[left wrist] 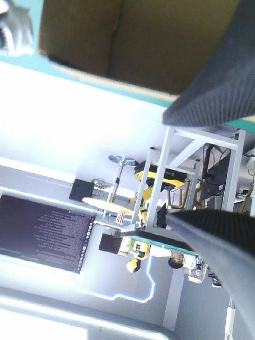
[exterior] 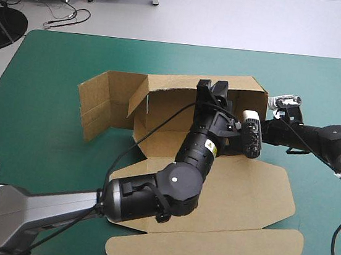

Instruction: Fold the box

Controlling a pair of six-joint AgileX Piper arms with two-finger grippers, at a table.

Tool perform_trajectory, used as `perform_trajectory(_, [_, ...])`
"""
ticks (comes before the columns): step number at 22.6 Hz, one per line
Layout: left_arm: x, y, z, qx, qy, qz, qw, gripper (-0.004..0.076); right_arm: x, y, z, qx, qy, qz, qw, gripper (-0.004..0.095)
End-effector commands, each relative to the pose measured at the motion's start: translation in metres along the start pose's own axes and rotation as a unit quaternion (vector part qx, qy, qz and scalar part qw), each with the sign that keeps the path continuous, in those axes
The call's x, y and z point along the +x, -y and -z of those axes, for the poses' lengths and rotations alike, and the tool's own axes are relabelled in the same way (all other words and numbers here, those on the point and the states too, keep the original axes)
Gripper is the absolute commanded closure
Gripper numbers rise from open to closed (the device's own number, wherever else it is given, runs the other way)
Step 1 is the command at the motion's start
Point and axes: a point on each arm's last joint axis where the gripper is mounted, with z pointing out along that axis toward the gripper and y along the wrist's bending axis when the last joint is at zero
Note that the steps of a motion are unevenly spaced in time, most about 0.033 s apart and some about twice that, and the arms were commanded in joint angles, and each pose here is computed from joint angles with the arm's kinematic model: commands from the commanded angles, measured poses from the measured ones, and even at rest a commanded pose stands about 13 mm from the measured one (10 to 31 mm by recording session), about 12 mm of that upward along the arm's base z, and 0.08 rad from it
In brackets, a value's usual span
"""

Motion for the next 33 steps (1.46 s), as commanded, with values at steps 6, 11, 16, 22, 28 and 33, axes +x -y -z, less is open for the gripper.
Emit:
perform_trajectory(6, [0.057,-0.135,0.02,-0.136,-0.051,0.138,0.98,0.0721,-0.01,-0.028,0.017,-0.018,-0.028,-0.009,0.999,0.0908])
perform_trajectory(11, [0.125,-0.183,0.017,-0.156,-0.145,0.249,0.945,0.0721,-0.033,-0.048,0.024,0.012,-0.048,-0.021,0.999,0.0908])
perform_trajectory(16, [0.232,-0.219,0.043,-0.182,-0.306,0.389,0.85,0.0721,-0.065,-0.084,0.038,0.033,-0.103,-0.042,0.993,0.0908])
perform_trajectory(22, [0.285,-0.207,0.09,-0.059,-0.407,0.485,0.771,0.0722,-0.076,-0.075,0.016,0.075,-0.171,-0.115,0.976,0.0908])
perform_trajectory(28, [0.293,-0.142,0.119,0.01,-0.433,0.498,0.751,0.0722,-0.061,-0.048,-0.04,0.084,-0.209,-0.13,0.965,0.0864])
perform_trajectory(33, [0.29,-0.107,0.14,0.037,-0.399,0.531,0.747,0.0722,-0.067,-0.043,-0.045,0.089,-0.18,-0.103,0.974,0.0613])
